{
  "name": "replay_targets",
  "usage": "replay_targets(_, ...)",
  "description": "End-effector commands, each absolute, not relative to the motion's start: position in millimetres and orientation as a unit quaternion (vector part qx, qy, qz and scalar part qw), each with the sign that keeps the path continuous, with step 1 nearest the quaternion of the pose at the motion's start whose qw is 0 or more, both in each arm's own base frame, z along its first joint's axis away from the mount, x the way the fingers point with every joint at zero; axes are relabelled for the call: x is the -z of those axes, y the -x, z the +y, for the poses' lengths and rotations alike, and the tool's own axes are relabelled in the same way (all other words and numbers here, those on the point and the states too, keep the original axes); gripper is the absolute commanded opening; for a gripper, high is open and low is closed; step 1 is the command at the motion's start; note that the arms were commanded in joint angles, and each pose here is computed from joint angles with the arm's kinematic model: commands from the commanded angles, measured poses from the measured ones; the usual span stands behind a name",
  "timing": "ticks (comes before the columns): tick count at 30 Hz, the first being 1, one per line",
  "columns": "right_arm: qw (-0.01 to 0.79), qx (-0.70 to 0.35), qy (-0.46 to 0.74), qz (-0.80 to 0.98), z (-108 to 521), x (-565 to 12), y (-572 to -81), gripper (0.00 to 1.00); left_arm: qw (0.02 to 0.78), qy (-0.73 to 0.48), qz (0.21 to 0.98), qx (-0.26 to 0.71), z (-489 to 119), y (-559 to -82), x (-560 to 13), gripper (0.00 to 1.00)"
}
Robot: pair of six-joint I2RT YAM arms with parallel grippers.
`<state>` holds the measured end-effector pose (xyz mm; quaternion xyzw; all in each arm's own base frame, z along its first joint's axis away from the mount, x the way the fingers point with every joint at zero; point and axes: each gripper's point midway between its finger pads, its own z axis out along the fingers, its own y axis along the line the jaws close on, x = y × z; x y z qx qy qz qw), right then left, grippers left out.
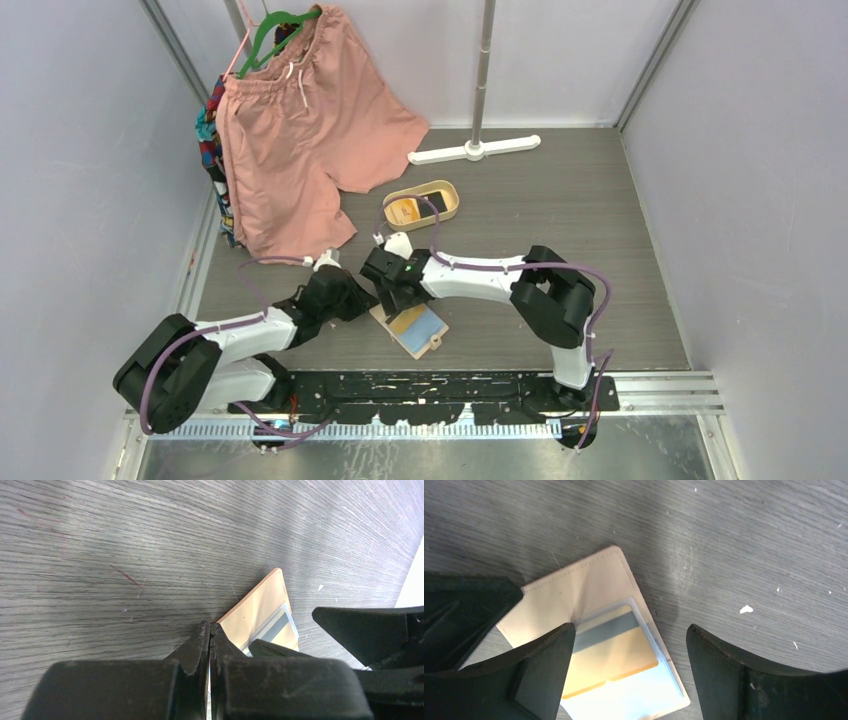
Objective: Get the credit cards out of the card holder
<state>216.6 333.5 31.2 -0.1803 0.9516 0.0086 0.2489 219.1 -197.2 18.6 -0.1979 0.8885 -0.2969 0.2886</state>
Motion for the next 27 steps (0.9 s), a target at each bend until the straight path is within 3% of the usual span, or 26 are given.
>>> replay_targets(1,0.253,-0.007,0.182,0.95,322,-51,-205,0.86,0.277,0.201,0.91,0.236,-176,-209,6,0.0)
replay_targets(7,0.323,-0.028,0.143,0.935,325,-97,-225,0.9,0.276,0.206,0.909,0.234,-175,-210,8,0.0)
replay_targets(11,0.355,-0.165,0.079,0.917,345,-131,-229,0.94,0.277,0.222,0.906,0.23,-172,-209,10,0.0)
replay_targets(15,0.325,-0.314,0.005,0.892,353,-138,-230,0.93,0.288,0.259,0.893,0.229,-165,-211,9,0.0)
replay_targets(27,0.27,-0.448,-0.032,0.851,387,-128,-221,0.93,0.342,0.373,0.841,0.192,-131,-225,-11,0.0)
